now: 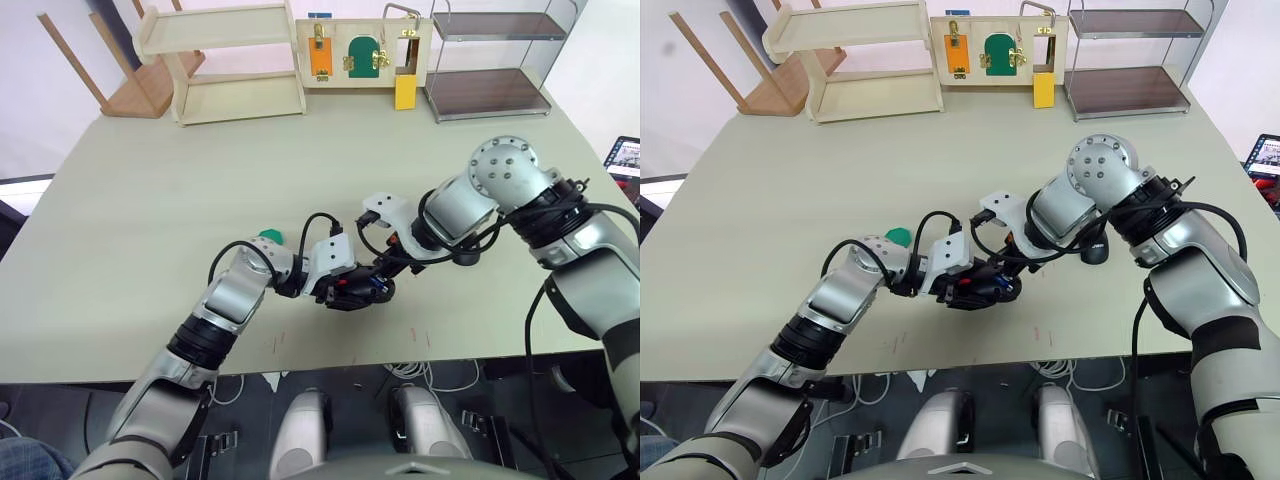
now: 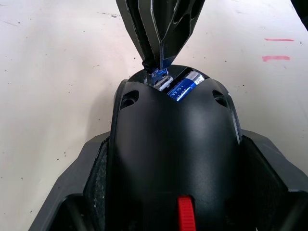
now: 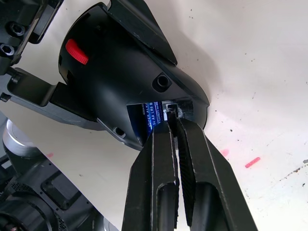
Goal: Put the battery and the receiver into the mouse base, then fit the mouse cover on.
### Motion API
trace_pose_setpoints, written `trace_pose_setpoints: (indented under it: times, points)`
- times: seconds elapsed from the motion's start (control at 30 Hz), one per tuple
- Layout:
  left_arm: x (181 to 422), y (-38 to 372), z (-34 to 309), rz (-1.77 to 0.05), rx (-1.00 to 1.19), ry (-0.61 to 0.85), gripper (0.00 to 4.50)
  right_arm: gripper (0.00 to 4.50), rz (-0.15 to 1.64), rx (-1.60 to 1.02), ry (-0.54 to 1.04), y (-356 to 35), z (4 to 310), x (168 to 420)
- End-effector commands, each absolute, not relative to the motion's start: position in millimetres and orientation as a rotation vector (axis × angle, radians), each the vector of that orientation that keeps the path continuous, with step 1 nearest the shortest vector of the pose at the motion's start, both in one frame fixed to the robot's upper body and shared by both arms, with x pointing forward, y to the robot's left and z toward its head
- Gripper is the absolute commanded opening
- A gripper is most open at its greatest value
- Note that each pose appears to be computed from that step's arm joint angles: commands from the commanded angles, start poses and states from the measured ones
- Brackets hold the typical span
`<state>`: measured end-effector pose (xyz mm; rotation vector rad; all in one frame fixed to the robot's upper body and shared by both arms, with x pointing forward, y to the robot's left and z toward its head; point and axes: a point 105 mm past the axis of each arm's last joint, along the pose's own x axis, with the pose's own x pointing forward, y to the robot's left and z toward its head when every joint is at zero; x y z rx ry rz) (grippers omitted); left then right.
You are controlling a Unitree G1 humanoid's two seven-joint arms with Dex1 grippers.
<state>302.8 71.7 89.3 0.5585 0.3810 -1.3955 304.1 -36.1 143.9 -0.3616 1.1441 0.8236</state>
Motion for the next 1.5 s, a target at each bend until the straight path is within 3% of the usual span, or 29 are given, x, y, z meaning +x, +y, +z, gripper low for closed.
trace_pose_setpoints:
  times: [0.03,0.93,1.0,1.03,1.17,1.5]
  points:
    - [293.2,68.7,79.6,-1.437,0.538,0.421,2.99,0.0,0.844,-0.364,1.156,-33.2,138.0,299.4]
    - [294.5,70.1,77.3,-1.434,0.538,0.424,2.99,0.0,0.864,-0.363,1.144,-34.8,134.5,294.7]
    - [294.4,70.1,77.1,-1.434,0.537,0.425,2.99,0.84,0.864,-0.363,1.139,-34.7,135.8,295.3]
    - [294.3,70.2,77.0,-1.434,0.537,0.425,2.99,0.84,0.864,-0.363,1.136,-34.4,136.6,295.6]
    - [293.9,70.7,76.5,-1.435,0.537,0.427,2.99,2.34,0.856,-0.362,1.128,-34.7,138.4,297.6]
    - [293.2,71.6,75.9,-1.439,0.54,0.431,2.99,2.34,0.879,-0.351,1.075,-39.7,155.2,299.1]
